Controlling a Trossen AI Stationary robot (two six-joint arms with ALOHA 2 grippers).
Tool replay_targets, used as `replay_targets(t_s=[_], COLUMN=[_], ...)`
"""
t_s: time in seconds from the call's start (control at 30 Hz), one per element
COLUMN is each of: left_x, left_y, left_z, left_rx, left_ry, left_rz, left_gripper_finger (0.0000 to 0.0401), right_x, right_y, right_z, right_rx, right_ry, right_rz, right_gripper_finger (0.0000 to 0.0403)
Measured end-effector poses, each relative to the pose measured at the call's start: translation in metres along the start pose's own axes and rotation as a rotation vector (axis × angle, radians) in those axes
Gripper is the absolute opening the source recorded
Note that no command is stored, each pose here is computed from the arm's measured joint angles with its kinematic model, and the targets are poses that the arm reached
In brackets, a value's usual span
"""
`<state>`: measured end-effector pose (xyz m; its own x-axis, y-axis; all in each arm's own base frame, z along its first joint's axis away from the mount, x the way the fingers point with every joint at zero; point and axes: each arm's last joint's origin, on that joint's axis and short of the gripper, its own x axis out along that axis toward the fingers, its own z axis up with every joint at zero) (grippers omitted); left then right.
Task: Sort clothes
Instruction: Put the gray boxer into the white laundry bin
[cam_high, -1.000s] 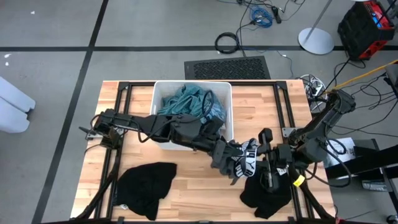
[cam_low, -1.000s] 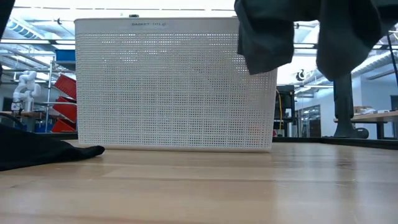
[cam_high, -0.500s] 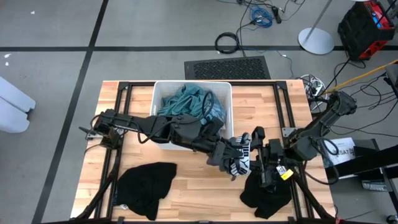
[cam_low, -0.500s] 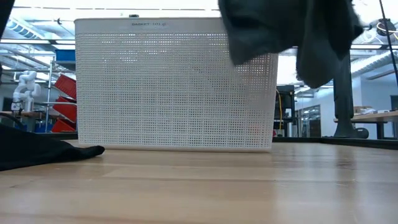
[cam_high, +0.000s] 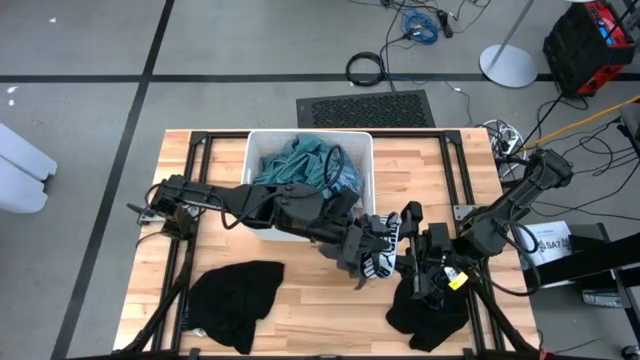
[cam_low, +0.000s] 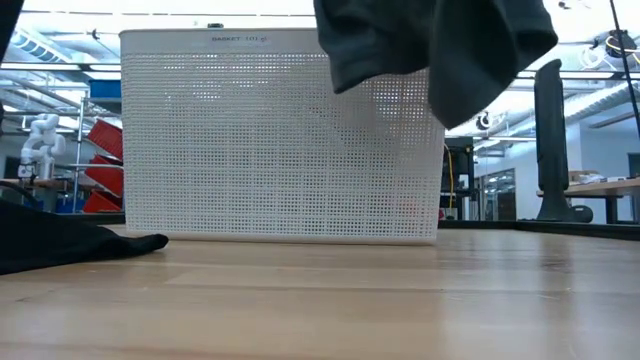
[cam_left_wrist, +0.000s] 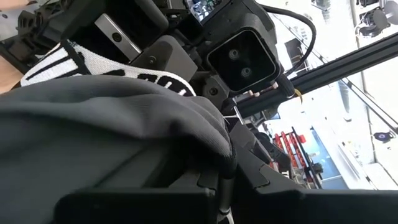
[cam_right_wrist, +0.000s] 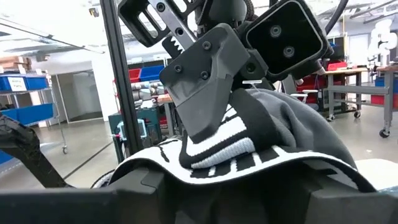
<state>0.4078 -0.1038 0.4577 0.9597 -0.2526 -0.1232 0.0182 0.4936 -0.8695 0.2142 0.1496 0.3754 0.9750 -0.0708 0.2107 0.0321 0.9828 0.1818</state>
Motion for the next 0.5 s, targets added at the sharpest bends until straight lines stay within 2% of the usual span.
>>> replay_targets(t_s=[0.13,0.33,0.5], left_x=[0.0,0.0,-0.0002], left_y=[0.0002,0.0005,0.0], left_z=[0.0002,0.0004,0.0004], left_rx=[0.0,0.0,0.002], left_ry=[-0.002,-0.003,-0.002], left_rz=[0.002,0.004,0.0], left_gripper_finger=[0.0018,0.0018,0.0052], right_x=[0.0006,0.0006,0.0006], right_y=[-0.0008,-0.0007,-0.0007], right_z=[0.0001,-0.0001,-0.0004], right_rx=[0.005,-0.004,-0.006], right_ry=[-0.001,0.0,0.002], right_rz=[-0.003,0.0,-0.001], right_gripper_finger=[0.0155,0.0098,0.0049])
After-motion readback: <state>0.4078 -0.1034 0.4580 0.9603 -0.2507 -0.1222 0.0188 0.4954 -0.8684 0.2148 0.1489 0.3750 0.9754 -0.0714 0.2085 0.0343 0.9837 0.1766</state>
